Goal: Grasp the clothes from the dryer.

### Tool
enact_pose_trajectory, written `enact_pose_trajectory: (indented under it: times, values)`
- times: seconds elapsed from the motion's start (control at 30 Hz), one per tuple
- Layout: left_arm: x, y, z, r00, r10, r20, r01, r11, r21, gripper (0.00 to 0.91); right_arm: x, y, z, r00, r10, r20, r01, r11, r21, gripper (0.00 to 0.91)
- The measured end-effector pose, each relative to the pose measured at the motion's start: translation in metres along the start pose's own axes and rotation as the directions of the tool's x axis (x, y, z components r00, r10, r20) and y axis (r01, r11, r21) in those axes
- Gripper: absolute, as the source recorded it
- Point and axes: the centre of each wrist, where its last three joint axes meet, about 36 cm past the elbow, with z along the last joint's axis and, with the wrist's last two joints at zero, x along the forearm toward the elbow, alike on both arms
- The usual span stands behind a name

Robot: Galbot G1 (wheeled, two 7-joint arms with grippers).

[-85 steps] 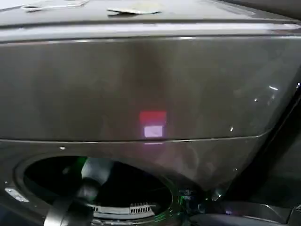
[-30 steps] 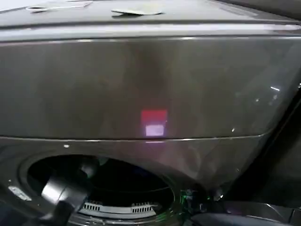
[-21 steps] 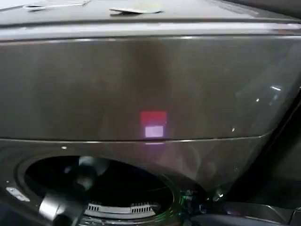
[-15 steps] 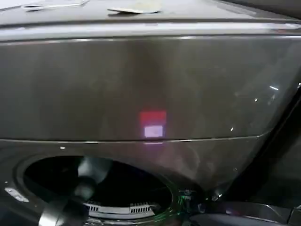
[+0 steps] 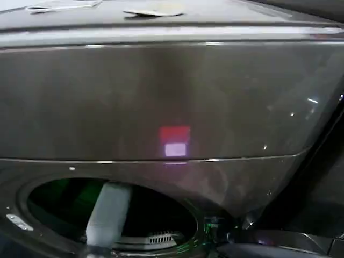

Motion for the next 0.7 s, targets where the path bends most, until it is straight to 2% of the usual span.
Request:
enact_pose_trajectory:
  times: [0.27, 0.43, 0.7]
  values:
    - [0.031, -0.007, 0.009, 0.978, -0.165, 0.124, 0.155, 0.984, 0.086, 0.000, 0.001, -0.002, 0.002, 1.000, 0.003, 0.020, -0.003, 1.000, -0.001, 0.907]
    - [0.045, -0.013, 0.015, 0.965, -0.202, 0.167, 0.184, 0.976, 0.116, 0.000, 0.000, -0.001, 0.003, 0.999, 0.001, 0.039, -0.001, 1.000, -0.006, 0.907]
    - [0.048, -0.012, 0.012, 0.952, -0.236, 0.196, 0.210, 0.967, 0.144, 0.000, -0.001, -0.004, 0.003, 0.999, 0.010, 0.048, -0.010, 1.000, -0.006, 0.907]
